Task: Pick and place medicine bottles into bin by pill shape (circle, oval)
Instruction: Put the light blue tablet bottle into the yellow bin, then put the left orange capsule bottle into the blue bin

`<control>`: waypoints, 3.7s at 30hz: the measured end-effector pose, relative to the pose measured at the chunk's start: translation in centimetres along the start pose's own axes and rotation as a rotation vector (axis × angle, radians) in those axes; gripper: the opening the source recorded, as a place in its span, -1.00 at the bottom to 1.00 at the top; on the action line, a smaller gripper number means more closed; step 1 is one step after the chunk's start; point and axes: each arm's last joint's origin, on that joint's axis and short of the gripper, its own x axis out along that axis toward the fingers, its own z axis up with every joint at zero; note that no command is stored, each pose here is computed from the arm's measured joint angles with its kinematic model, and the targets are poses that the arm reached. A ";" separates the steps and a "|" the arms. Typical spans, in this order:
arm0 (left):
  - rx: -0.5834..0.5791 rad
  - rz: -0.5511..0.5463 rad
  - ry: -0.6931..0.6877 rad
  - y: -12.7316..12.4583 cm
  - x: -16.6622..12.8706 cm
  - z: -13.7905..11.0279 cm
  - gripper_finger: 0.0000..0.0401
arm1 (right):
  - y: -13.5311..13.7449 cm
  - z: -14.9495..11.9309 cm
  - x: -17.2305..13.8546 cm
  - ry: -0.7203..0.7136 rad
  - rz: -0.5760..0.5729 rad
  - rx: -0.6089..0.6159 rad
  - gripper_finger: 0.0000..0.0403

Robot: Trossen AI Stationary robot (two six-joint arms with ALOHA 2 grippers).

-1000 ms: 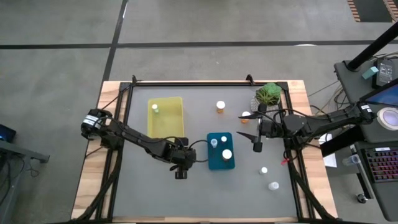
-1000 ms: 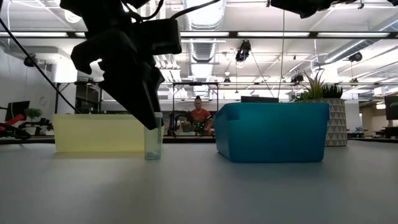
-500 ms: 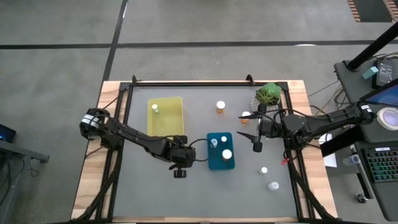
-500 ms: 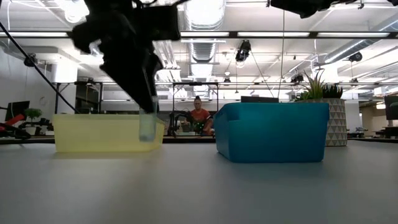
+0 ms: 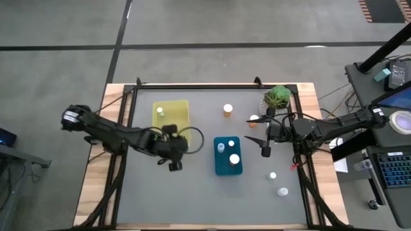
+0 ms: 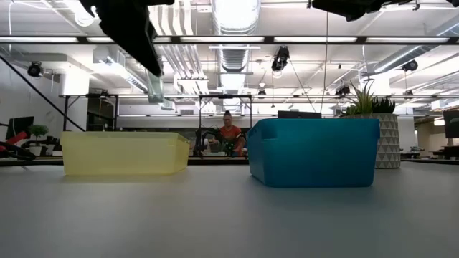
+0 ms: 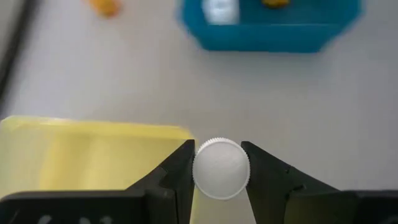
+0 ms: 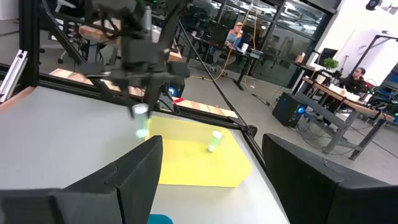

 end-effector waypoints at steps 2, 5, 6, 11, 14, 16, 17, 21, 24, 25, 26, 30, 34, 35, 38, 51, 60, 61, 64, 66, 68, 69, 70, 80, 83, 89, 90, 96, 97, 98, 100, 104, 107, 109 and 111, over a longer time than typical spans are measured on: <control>-0.063 0.026 -0.032 0.9 -0.7 -0.7 -0.50 | 0.0 0.0 0.0 0.000 0.000 0.000 0.33; -0.167 0.055 -0.041 2.4 -1.1 -2.4 -0.50 | 0.0 0.0 0.0 0.000 0.000 0.000 0.33; -0.205 0.070 -0.042 2.9 -1.1 -3.1 -0.50 | 0.0 0.0 0.0 0.000 0.000 0.000 0.33; -0.393 0.138 -0.031 4.7 -0.4 -6.5 -0.50 | 0.0 0.0 0.0 0.000 0.000 0.000 0.33; -0.489 0.178 -0.014 5.4 0.4 -8.0 -0.49 | 0.0 0.0 0.0 0.000 0.000 0.000 0.33; -0.558 0.205 -0.001 5.9 1.0 -8.9 -0.49 | 0.0 0.0 0.0 0.000 0.000 0.000 0.33; -0.590 0.221 0.003 6.2 1.2 -9.2 -0.49 | 0.0 0.0 0.0 0.000 0.000 0.000 0.33; -0.665 0.262 0.023 6.8 2.0 -10.0 -0.49 | 0.0 0.0 0.0 0.000 0.000 0.000 0.33; -0.685 0.277 0.035 7.0 2.4 -10.2 -0.49 | 0.0 0.0 0.0 0.000 0.000 0.000 0.33; -0.697 0.284 0.041 7.0 2.6 -10.3 -0.49 | 0.0 0.0 0.0 0.000 0.000 -0.001 0.33; -0.706 0.290 0.050 7.0 2.7 -10.5 -0.49 | 0.0 0.0 0.0 0.000 0.000 0.000 0.33; -0.731 0.290 0.078 7.1 3.2 -10.8 -0.49 | 0.0 0.0 0.0 0.000 0.000 0.000 0.33; -0.731 0.293 0.099 7.1 3.6 -10.8 -0.49 | 0.0 0.0 0.0 0.000 0.000 0.000 0.33; -0.729 0.295 0.103 7.0 3.7 -10.8 -0.49 | 0.0 0.0 0.0 0.000 0.000 0.000 0.33; -0.718 0.306 0.125 6.9 4.2 -10.8 -0.49 | 0.0 0.0 0.0 0.000 0.000 -0.001 0.33; -0.693 0.319 0.166 6.5 5.3 -10.8 -0.42 | 0.0 0.0 0.0 0.000 0.000 -0.004 0.33; -0.675 0.307 0.166 6.6 4.9 -10.7 -0.23 | 0.0 0.0 0.0 0.000 0.000 -0.002 0.33; -0.675 0.306 0.165 6.6 4.9 -10.7 -0.22 | 0.0 0.0 0.0 0.001 0.000 -0.002 0.33; -0.665 0.311 0.175 6.7 4.7 -10.7 -0.21 | 0.0 0.0 0.0 0.001 0.000 -0.001 0.33; -0.658 0.318 0.188 6.7 4.4 -10.7 -0.21 | 0.0 0.0 0.0 0.001 0.000 -0.001 0.33; -0.650 0.327 0.205 6.8 4.1 -10.6 -0.21 | 0.0 0.0 0.0 0.001 0.000 -0.001 0.33; -0.647 0.330 0.211 6.9 4.0 -10.5 -0.21 | 0.0 0.0 0.0 0.001 0.000 -0.001 0.33; -0.643 0.334 0.218 6.9 3.9 -10.5 -0.21 | 0.0 0.0 0.0 0.001 0.000 -0.001 0.33; -0.575 0.279 0.153 7.1 1.7 -7.2 -0.21 | 0.0 0.0 0.0 0.001 0.000 -0.001 0.33; -0.508 0.248 0.113 7.2 0.8 -5.8 -0.21 | 0.0 0.0 0.0 0.001 0.000 -0.001 0.33; -0.327 0.158 -0.052 6.6 -0.3 -3.0 -0.21 | 0.0 0.0 0.0 -0.003 -0.003 0.000 0.33; -0.293 0.142 -0.091 6.4 -0.3 -2.5 -0.21 | 0.0 0.1 0.0 -0.007 -0.004 0.002 0.33; -0.012 0.021 -0.296 4.5 -0.5 -0.9 -0.21 | -0.1 0.1 0.0 -0.014 -0.006 0.011 0.33; 0.032 -0.013 -0.330 4.2 -0.5 -0.7 -0.21 | -0.1 0.2 0.0 -0.018 -0.008 0.017 0.33; 0.074 -0.043 -0.364 3.9 -0.5 -0.6 -0.21 | -0.1 0.2 0.0 -0.022 -0.009 0.026 0.33; 0.148 -0.078 -0.432 3.6 -0.4 -0.5 -0.21 | -0.1 0.2 0.1 -0.025 -0.009 0.042 0.33; 0.263 -0.049 -0.575 3.4 0.1 -0.6 -0.21 | 0.1 0.3 0.4 -0.033 -0.011 0.105 0.33; 0.344 0.000 -0.661 3.6 0.7 -1.0 -0.21 | 0.3 -0.1 0.8 -0.007 -0.004 0.161 0.33; 0.387 0.023 -0.705 3.8 0.9 -1.3 -0.21 | 0.6 -0.4 1.2 0.014 0.000 0.201 0.33; 0.413 0.022 -0.752 4.2 0.7 -1.5 -0.21 | 0.8 -0.7 1.7 0.023 -0.013 0.233 0.33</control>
